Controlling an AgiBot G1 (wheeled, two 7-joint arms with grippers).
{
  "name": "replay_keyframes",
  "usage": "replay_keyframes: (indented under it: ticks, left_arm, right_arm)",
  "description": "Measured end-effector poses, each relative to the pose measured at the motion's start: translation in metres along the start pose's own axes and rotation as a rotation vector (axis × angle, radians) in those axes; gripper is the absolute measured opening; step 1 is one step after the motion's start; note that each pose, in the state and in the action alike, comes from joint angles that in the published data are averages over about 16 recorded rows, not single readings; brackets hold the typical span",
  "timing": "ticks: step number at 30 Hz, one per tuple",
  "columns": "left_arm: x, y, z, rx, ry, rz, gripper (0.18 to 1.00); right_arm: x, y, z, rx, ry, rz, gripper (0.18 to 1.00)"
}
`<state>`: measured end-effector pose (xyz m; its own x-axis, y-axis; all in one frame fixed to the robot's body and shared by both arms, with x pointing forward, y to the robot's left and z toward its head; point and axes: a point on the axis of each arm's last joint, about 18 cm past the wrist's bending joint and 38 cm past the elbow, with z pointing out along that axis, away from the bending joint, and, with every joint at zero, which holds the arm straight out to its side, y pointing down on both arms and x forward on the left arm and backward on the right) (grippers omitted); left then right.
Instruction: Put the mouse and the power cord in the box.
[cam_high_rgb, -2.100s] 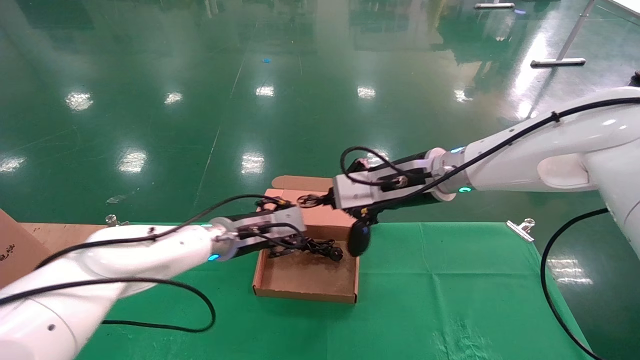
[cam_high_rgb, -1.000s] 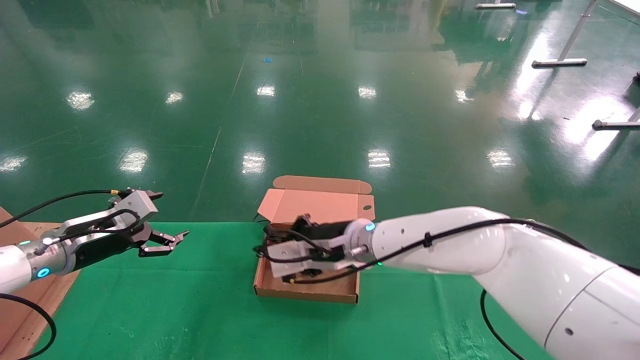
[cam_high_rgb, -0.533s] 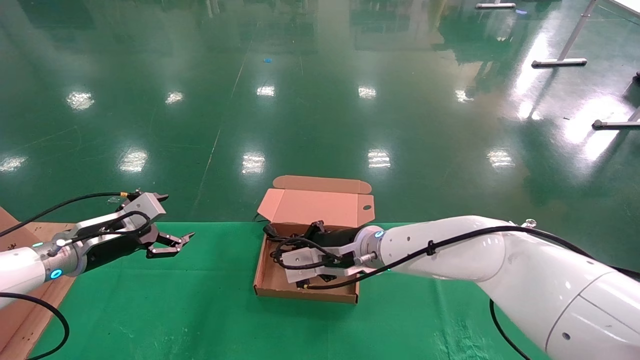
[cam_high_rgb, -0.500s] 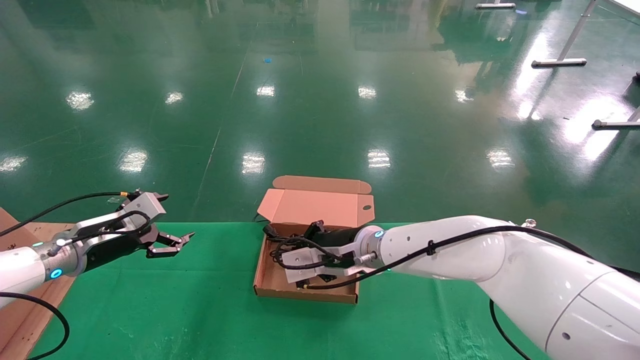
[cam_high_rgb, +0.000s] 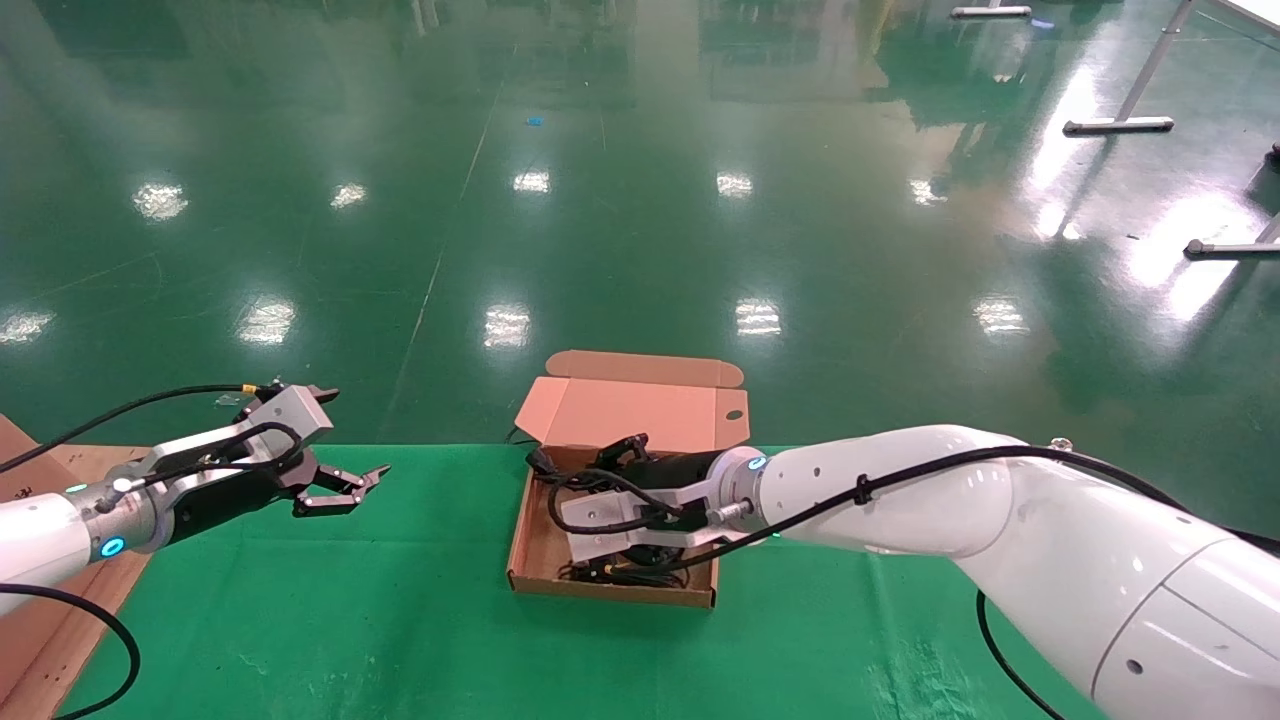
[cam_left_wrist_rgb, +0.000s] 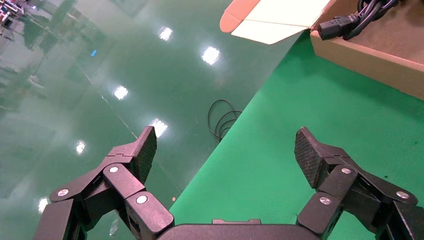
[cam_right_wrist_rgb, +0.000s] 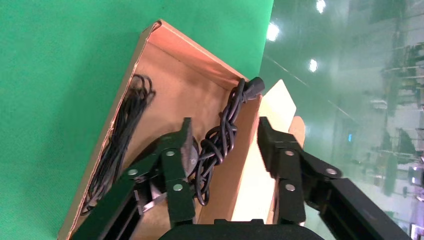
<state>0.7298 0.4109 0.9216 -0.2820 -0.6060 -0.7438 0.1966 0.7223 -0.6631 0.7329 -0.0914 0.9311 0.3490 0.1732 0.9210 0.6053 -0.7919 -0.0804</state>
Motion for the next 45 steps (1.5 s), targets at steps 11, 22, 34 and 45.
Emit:
replay_keyframes:
  ticks: [11, 22, 34, 45]
  left_arm:
    - [0.006, -0.026, -0.008, 0.150, 0.045, -0.097, 1.001]
    - [0.014, -0.065, -0.032, 0.347, 0.137, -0.208, 1.001]
    - [0.026, -0.106, -0.074, 0.524, 0.278, -0.282, 1.001]
    - [0.043, -0.139, -0.122, 0.636, 0.443, -0.305, 1.001]
  right_arm:
    - [-0.023, 0.006, -0.026, 0.135, -0.023, 0.259, 0.685]
    - [-0.039, 0.013, -0.074, 0.307, -0.029, 0.524, 0.890]
    - [-0.048, 0.019, -0.143, 0.487, -0.021, 0.719, 0.988]
    - [-0.055, 0.021, -0.219, 0.633, -0.018, 0.808, 1.001]
